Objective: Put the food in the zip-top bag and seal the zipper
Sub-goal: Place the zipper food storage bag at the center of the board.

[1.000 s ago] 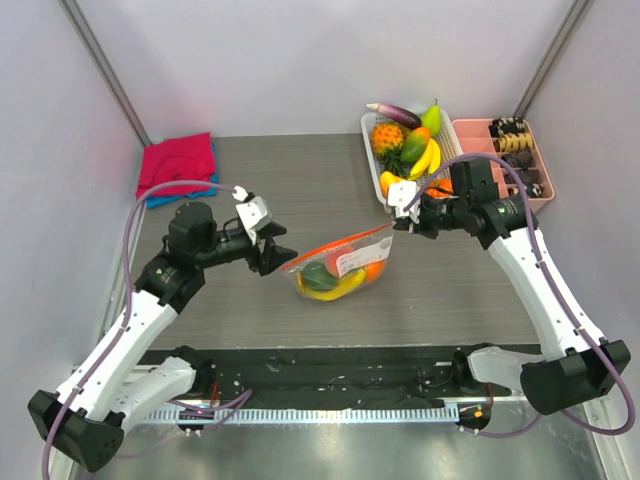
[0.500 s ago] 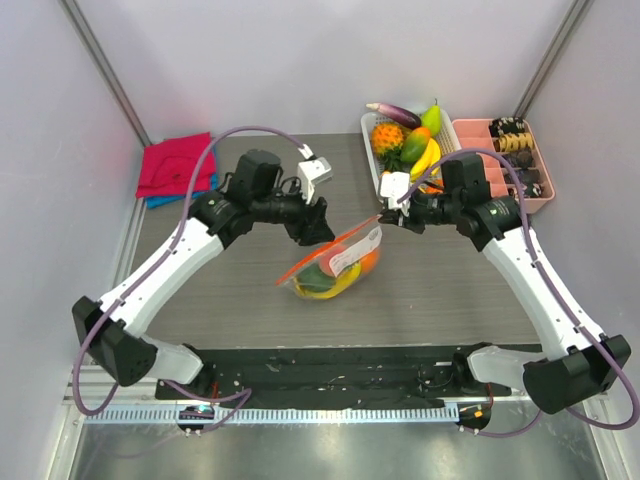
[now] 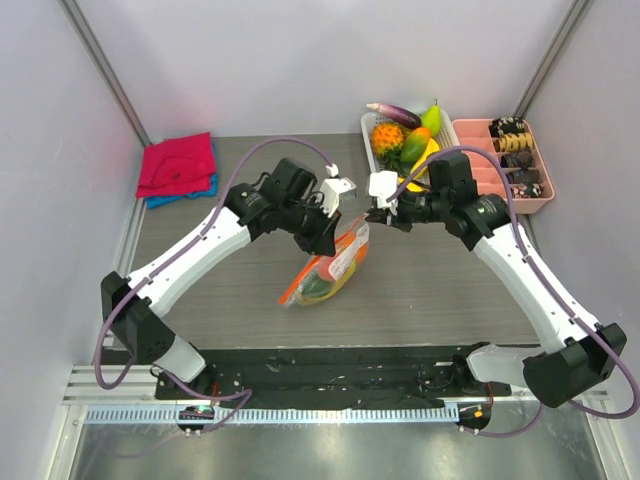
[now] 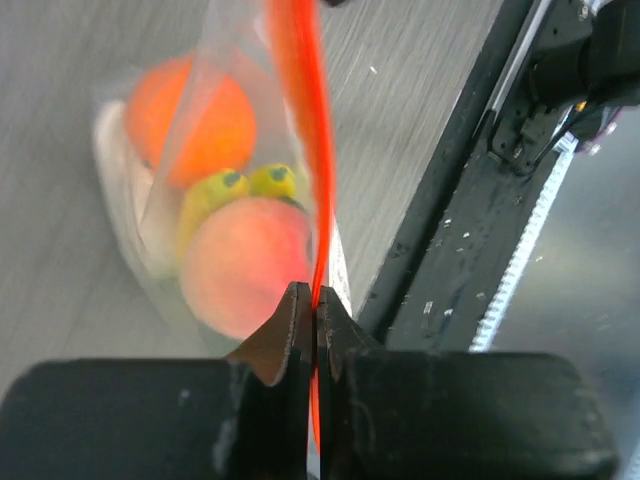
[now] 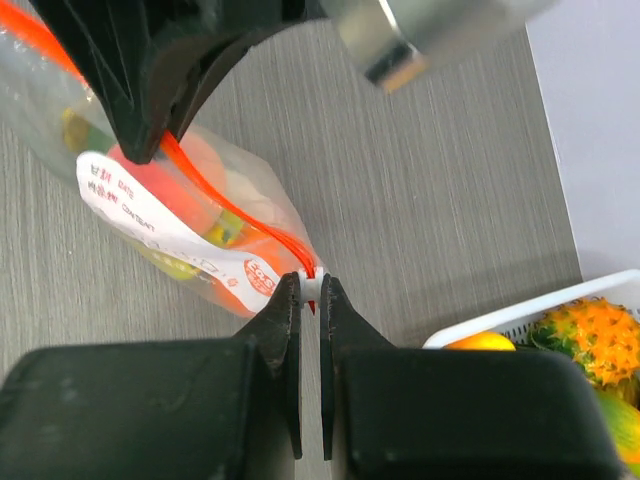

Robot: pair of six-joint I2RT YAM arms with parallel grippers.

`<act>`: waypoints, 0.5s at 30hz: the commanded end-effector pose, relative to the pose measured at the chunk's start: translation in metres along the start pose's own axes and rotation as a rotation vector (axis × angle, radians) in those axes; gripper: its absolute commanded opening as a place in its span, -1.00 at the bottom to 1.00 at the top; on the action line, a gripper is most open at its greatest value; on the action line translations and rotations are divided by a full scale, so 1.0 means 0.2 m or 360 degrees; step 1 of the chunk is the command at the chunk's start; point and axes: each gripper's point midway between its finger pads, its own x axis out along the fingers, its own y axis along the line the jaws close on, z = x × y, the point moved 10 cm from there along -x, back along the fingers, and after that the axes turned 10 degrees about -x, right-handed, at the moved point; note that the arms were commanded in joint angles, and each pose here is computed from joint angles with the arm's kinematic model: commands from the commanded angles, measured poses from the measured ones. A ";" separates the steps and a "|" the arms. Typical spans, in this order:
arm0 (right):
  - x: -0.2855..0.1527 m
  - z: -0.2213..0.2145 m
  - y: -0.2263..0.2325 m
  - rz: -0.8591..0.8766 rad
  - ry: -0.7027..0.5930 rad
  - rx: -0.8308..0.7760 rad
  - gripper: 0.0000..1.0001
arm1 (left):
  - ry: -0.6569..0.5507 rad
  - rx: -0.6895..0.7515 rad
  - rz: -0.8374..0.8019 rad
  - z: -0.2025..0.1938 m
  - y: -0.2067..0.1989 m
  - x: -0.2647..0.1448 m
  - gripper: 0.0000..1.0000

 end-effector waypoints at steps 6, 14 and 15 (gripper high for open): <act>-0.03 0.13 -0.09 -0.0409 -0.0119 0.0197 0.19 | -0.0276 -0.0658 -0.0165 -0.06 0.05 -0.22 -1.00; -0.16 0.16 -0.08 -0.0828 -0.0165 0.0785 0.99 | -0.0956 -0.1022 -0.0219 0.14 0.15 -0.35 -1.00; -0.19 0.16 -0.08 -0.0876 -0.0176 0.0827 0.99 | -0.0994 -0.1068 -0.0212 0.15 0.17 -0.32 -1.00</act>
